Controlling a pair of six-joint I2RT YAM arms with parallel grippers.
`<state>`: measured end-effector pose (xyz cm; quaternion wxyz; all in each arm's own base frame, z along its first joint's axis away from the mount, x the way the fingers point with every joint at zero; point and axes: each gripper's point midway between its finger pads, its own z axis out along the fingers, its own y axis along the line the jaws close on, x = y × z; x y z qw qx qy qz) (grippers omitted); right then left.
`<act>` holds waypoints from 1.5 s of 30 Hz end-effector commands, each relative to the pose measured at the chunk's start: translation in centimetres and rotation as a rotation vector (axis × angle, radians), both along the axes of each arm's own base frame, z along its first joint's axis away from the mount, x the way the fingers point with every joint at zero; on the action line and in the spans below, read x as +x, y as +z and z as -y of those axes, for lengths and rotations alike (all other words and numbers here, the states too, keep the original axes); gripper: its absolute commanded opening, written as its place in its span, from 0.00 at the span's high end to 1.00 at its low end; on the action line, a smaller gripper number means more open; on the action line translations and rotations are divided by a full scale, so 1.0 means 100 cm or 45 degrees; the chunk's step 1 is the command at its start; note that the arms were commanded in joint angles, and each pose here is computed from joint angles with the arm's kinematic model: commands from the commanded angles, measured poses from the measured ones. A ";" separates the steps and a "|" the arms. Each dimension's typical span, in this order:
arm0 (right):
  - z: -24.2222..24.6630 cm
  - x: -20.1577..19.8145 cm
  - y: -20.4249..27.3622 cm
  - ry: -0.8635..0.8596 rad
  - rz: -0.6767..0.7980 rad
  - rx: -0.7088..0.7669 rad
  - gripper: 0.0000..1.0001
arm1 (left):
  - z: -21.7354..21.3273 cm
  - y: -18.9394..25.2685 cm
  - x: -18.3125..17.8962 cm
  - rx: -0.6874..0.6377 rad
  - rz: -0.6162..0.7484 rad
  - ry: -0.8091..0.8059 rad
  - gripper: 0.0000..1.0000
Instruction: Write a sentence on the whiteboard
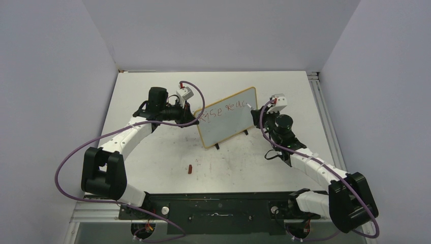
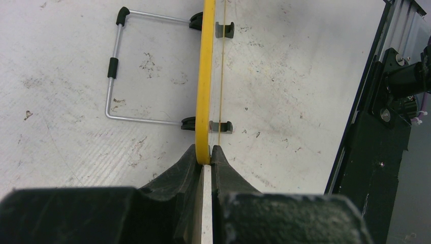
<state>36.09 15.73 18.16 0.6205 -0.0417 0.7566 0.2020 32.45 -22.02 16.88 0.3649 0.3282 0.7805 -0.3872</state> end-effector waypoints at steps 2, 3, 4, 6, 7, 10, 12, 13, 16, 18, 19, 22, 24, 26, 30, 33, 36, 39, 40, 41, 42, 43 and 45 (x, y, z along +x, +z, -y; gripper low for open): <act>0.002 0.008 0.055 -0.034 0.176 0.065 0.95 | 0.001 0.007 -0.001 0.019 0.044 -0.027 1.00; 0.001 0.009 0.058 -0.034 0.186 0.069 0.95 | 0.001 0.007 0.000 0.019 0.044 -0.026 1.00; 0.001 0.011 0.060 -0.035 0.194 0.071 0.95 | 0.001 0.007 0.000 0.019 0.044 -0.027 1.00; -0.001 0.015 0.064 -0.031 0.206 0.076 0.95 | 0.001 0.006 0.000 0.020 0.042 -0.026 1.00; -0.002 0.017 0.065 -0.028 0.209 0.076 0.95 | 0.001 0.006 0.000 0.020 0.042 -0.026 1.00; -0.005 0.022 0.069 -0.023 0.227 0.087 0.95 | 0.001 0.006 0.000 0.020 0.042 -0.027 1.00; -0.006 0.024 0.071 -0.023 0.234 0.093 0.95 | 0.001 0.006 0.000 0.020 0.040 -0.027 1.00; -0.007 0.025 0.072 -0.022 0.236 0.093 0.95 | 0.001 0.006 0.000 0.020 0.040 -0.027 1.00; -0.008 0.027 0.069 -0.023 0.230 0.091 0.95 | 0.001 0.005 0.001 0.020 0.039 -0.027 1.00; -0.008 0.028 0.066 -0.025 0.220 0.088 0.95 | 0.001 0.005 0.001 0.022 0.042 -0.027 1.00; -0.008 0.027 0.062 -0.025 0.211 0.086 0.95 | 0.001 0.005 0.001 0.022 0.042 -0.026 1.00; -0.006 0.024 0.049 -0.029 0.176 0.072 0.95 | 0.001 0.006 0.001 0.022 0.042 -0.027 1.00; -0.004 0.020 0.038 -0.032 0.147 0.060 0.95 | 0.001 0.005 0.001 0.022 0.042 -0.026 1.00; -0.002 0.015 0.029 -0.037 0.125 0.056 0.95 | 0.001 0.006 0.001 0.021 0.043 -0.028 1.00; 0.002 0.008 0.015 -0.040 0.085 0.047 0.95 | 0.001 0.006 0.001 0.019 0.043 -0.029 1.00; 0.003 0.005 0.006 -0.044 0.060 0.037 0.95 | 0.001 0.006 0.000 0.019 0.044 -0.029 1.00; 0.004 0.005 0.006 -0.048 0.060 0.033 0.95 | 0.001 0.007 0.000 0.018 0.043 -0.028 1.00; 0.003 0.008 0.013 -0.050 0.080 0.039 0.95 | 0.001 0.007 0.000 0.018 0.043 -0.028 1.00; 0.003 0.009 0.016 -0.051 0.087 0.040 0.95 | 0.001 0.007 0.000 0.018 0.044 -0.027 1.00; 0.003 0.011 0.022 -0.053 0.103 0.043 0.95 | 0.001 0.007 0.000 0.018 0.043 -0.028 1.00; 0.002 0.012 0.027 -0.053 0.114 0.044 0.95 | 0.001 0.007 0.000 0.018 0.045 -0.029 1.00; 0.002 0.014 0.031 -0.052 0.122 0.044 0.95 | 0.001 0.007 0.000 0.019 0.044 -0.027 1.00; 0.001 0.016 0.041 -0.052 0.147 0.048 0.95 | 0.001 0.007 0.000 0.018 0.045 -0.027 1.00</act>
